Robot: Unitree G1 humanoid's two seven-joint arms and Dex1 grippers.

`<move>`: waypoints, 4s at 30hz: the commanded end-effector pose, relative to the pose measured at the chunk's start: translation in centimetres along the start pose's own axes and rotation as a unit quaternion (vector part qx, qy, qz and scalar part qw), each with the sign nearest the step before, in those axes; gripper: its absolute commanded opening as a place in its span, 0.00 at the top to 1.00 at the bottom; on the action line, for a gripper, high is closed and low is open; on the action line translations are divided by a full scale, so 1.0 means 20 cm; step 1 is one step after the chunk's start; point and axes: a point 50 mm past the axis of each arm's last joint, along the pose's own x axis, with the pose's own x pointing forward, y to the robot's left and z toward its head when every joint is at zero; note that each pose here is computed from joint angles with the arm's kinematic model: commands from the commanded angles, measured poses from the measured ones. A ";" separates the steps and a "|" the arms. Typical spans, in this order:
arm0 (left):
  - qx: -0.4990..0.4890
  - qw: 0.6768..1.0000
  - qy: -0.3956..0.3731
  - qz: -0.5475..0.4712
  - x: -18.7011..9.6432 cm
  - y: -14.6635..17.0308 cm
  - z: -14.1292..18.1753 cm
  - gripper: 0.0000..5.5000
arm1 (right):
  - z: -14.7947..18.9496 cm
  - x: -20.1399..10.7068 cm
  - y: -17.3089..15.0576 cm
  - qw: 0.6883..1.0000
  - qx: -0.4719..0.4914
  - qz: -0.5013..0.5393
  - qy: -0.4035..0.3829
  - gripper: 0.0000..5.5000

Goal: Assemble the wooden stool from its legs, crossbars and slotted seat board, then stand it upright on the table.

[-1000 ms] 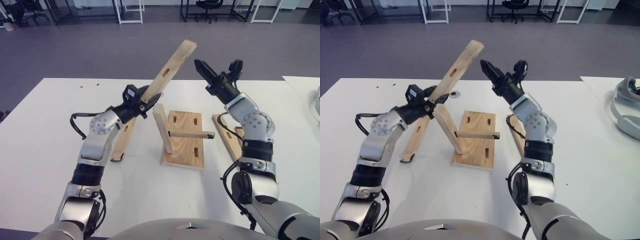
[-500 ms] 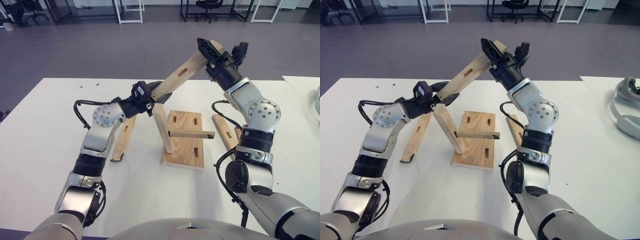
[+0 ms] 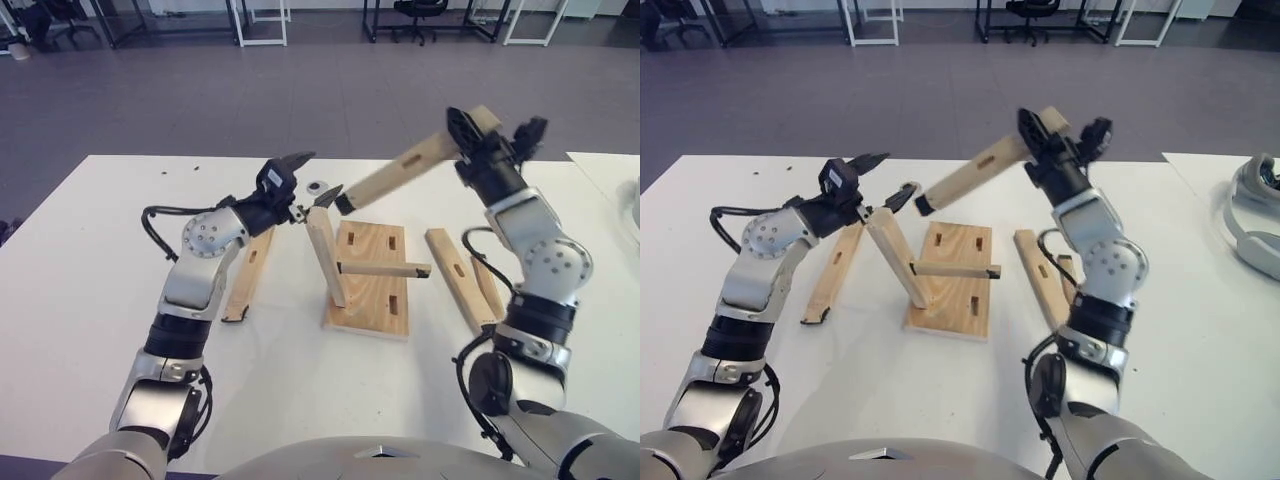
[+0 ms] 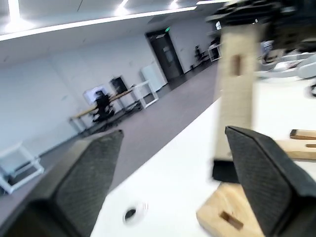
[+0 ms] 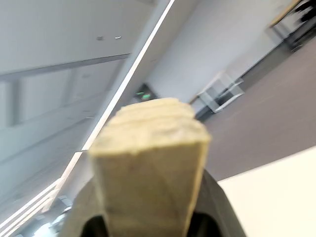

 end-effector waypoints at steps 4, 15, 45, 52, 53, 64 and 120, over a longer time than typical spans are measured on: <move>-0.090 0.971 0.180 0.128 -0.32 -0.29 -0.29 0.09 | -0.08 -0.55 -0.06 0.982 0.008 -0.188 -0.006 0.82; -0.109 0.964 0.187 0.152 -0.29 -0.30 -0.27 0.09 | -0.15 -0.59 -0.01 0.964 -0.080 -0.249 0.040 0.82; -0.175 0.978 0.116 -0.002 0.09 -0.59 -0.03 0.09 | -0.52 -0.48 0.05 0.886 -0.289 -0.140 0.334 0.55; -0.163 0.970 0.172 0.051 0.05 -0.56 -0.12 0.09 | -0.42 -0.42 0.10 0.910 -0.312 -0.091 0.258 0.33; -0.154 0.968 0.184 0.071 0.00 -0.51 -0.16 0.09 | -0.37 -0.43 0.08 0.910 -0.322 -0.092 0.243 0.33; -0.049 0.982 0.178 -0.035 -0.38 -0.30 -0.10 0.09 | -0.06 -0.56 0.05 0.890 -0.340 0.117 0.282 0.33; -0.171 0.938 0.135 0.269 -0.47 -0.24 0.15 0.09 | 0.00 -0.53 0.13 0.927 -0.343 -0.134 0.079 0.33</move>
